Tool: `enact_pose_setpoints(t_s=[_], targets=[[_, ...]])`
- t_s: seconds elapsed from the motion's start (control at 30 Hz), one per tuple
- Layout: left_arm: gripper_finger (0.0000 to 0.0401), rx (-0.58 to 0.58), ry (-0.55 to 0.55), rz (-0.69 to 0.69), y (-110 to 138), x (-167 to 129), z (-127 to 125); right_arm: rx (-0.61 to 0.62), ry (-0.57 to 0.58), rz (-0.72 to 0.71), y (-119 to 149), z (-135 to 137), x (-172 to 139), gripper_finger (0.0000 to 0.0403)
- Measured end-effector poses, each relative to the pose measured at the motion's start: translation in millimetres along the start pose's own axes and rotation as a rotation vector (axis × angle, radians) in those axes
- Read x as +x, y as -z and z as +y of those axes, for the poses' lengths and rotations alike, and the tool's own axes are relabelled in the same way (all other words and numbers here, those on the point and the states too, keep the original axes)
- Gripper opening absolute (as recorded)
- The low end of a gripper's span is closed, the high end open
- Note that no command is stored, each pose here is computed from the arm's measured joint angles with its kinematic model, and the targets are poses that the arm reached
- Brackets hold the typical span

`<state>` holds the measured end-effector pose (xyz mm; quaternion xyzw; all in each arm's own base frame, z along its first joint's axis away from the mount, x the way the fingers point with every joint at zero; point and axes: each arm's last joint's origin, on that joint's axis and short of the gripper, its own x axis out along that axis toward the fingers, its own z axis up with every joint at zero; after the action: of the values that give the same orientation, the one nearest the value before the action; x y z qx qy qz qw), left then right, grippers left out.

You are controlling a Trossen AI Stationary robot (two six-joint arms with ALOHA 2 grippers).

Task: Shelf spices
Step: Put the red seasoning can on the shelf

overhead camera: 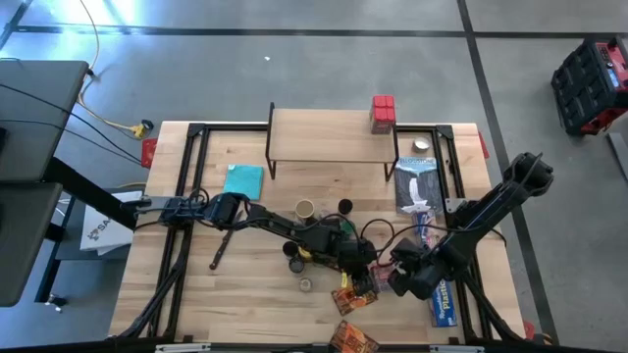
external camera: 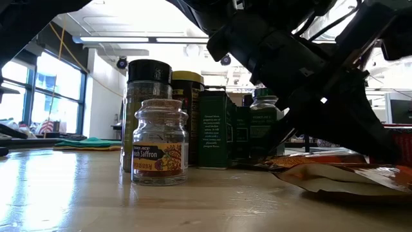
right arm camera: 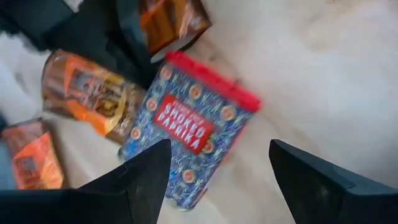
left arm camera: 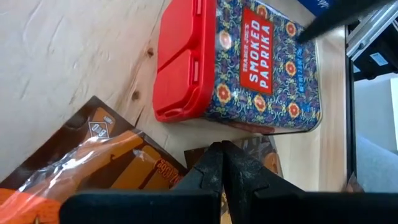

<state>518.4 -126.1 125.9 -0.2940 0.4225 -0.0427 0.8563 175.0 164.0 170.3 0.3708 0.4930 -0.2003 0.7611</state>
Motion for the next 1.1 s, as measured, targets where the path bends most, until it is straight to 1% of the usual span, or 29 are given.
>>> enact_pose_setpoints(t_s=[0.1,0.23,0.3,0.4,0.63,0.7,0.8,0.87,1.0,1.1], targets=[[0.0,0.0,0.001,-0.002,0,0,0,0.024,-0.092,0.011,3,-3,10,0.0268],[0.0,-0.001,-0.014,-0.012,-1,0,1,0.044,-0.152,-0.015,5,-11,21,0.0268],[0.0,-0.002,-0.016,-0.011,-1,0,2,0.046,-0.155,-0.037,5,-12,22,0.0268],[0.0,-0.004,-0.015,-0.007,-1,0,2,0.014,-0.17,-0.071,4,-12,23,0.0268],[0.0,0.017,-0.014,-0.017,-2,0,2,-0.048,-0.19,-0.074,3,-9,24,0.0268],[0.0,0.037,-0.012,-0.018,-1,0,1,-0.076,-0.195,-0.089,2,-6,21,0.0268],[0.0,0.068,-0.038,-0.03,1,-1,-3,-0.132,-0.19,-0.107,2,3,15,0.0268],[0.0,0.101,-0.074,-0.033,0,-3,-5,-0.166,-0.184,-0.115,1,10,8,0.0268],[0.0,0.202,-0.177,-0.091,0,-10,-14,-0.24,-0.137,-0.138,1,18,-4,0.0268],[0.0,0.273,-0.227,-0.123,1,-16,-22,-0.289,-0.13,-0.163,3,22,-10,0.0268]])
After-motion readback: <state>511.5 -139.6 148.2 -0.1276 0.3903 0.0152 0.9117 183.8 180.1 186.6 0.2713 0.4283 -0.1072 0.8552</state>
